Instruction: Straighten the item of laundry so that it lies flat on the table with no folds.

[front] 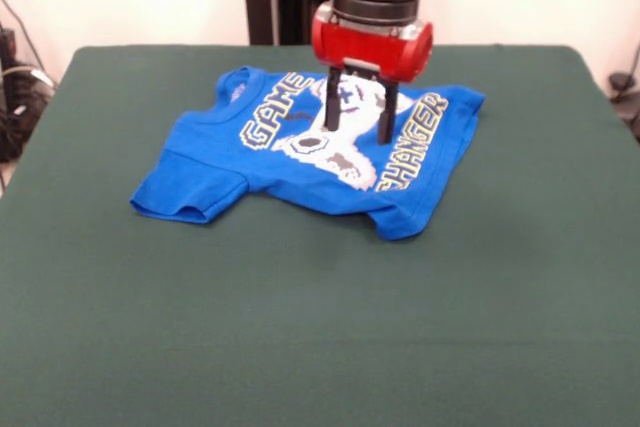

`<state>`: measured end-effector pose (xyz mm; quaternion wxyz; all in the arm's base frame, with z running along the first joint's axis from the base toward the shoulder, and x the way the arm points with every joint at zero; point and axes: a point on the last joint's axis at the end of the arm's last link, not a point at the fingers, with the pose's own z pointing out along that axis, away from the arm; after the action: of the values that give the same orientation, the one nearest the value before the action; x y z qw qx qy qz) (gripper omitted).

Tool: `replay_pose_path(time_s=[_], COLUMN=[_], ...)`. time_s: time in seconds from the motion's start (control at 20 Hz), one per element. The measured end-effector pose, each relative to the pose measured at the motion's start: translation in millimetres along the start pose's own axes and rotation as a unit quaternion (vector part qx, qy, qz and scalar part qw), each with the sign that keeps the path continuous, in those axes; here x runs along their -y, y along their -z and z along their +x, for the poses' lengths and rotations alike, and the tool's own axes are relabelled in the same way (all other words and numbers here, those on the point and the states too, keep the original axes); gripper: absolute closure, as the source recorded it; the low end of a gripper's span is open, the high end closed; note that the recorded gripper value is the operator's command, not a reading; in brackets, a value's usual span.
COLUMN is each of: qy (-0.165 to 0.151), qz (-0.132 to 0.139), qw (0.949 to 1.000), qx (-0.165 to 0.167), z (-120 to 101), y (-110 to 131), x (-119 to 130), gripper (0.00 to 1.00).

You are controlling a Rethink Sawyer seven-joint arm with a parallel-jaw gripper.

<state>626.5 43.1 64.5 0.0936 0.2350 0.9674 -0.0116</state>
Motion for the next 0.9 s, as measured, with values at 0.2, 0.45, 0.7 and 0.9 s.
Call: replay_pose_path(time_s=[0.2,0.45,0.7,0.9], qy=[0.001,0.007,0.025,0.052], qz=[-0.002,-0.005,-0.003,0.006], qw=[1.0,0.9999,0.9996,0.9985], qx=[0.005,0.007,0.011,0.016], z=[-8,-11,-6,6], y=[-5,-15,-27,-36], x=[-4,-13,-32,-53], gripper=[0.0,0.0,0.0,0.0])
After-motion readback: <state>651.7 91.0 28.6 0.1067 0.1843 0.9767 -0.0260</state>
